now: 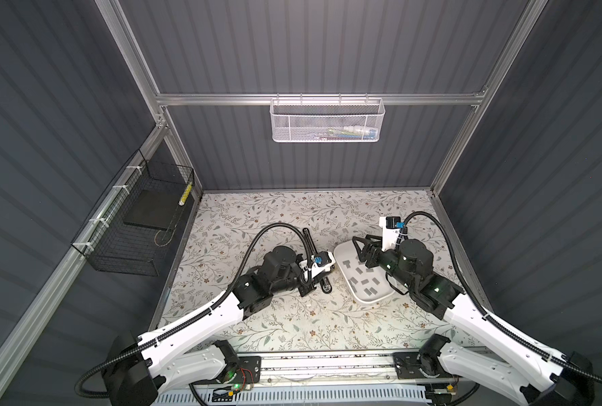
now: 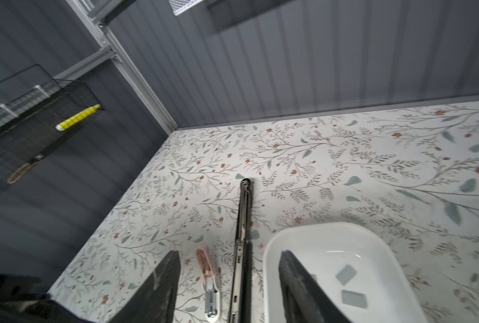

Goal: Load the staples into the stapler
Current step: 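Carry the beige stapler toward the right gripper while the right gripper approaches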

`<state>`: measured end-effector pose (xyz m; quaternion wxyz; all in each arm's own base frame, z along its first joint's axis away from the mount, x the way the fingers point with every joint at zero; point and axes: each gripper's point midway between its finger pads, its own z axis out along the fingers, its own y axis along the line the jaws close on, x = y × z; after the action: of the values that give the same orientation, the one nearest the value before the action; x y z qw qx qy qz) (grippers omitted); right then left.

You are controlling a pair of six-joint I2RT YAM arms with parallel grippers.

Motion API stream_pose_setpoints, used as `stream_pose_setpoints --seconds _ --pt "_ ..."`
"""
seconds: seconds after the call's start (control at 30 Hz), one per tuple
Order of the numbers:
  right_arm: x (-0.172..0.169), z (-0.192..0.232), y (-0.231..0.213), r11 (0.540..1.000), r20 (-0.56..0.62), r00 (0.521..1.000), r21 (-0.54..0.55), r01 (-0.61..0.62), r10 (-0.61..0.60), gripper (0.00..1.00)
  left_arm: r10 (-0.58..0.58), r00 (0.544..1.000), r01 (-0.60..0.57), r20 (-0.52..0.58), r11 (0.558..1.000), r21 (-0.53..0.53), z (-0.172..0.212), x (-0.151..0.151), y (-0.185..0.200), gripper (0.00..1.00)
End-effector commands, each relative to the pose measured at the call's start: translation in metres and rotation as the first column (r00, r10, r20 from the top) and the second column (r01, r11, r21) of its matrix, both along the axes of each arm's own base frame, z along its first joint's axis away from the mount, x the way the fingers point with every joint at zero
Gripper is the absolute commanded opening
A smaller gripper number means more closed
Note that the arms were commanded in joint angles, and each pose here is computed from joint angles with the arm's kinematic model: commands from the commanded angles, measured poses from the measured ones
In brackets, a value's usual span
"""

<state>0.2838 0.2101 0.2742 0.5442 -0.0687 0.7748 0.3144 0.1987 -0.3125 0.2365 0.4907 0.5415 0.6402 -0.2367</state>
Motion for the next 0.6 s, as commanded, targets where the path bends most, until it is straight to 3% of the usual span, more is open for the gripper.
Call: stream_pose_setpoints --seconds 0.0,0.2,0.57 --pt "-0.027 0.001 0.022 0.985 0.003 0.989 0.089 -0.147 0.147 0.58 -0.069 0.998 0.069 -0.004 0.997 -0.021 0.015 -0.009 -0.008 0.00" --pt "-0.054 0.007 0.041 0.975 0.008 0.978 0.084 -0.208 0.208 0.58 -0.021 0.999 0.021 -0.044 1.000 -0.009 0.006 0.001 -0.011 0.00" --pt "-0.044 -0.028 0.049 0.985 -0.084 0.982 0.042 -0.169 0.172 0.57 0.024 1.000 -0.024 -0.020 1.000 -0.012 0.004 0.006 -0.005 0.00"
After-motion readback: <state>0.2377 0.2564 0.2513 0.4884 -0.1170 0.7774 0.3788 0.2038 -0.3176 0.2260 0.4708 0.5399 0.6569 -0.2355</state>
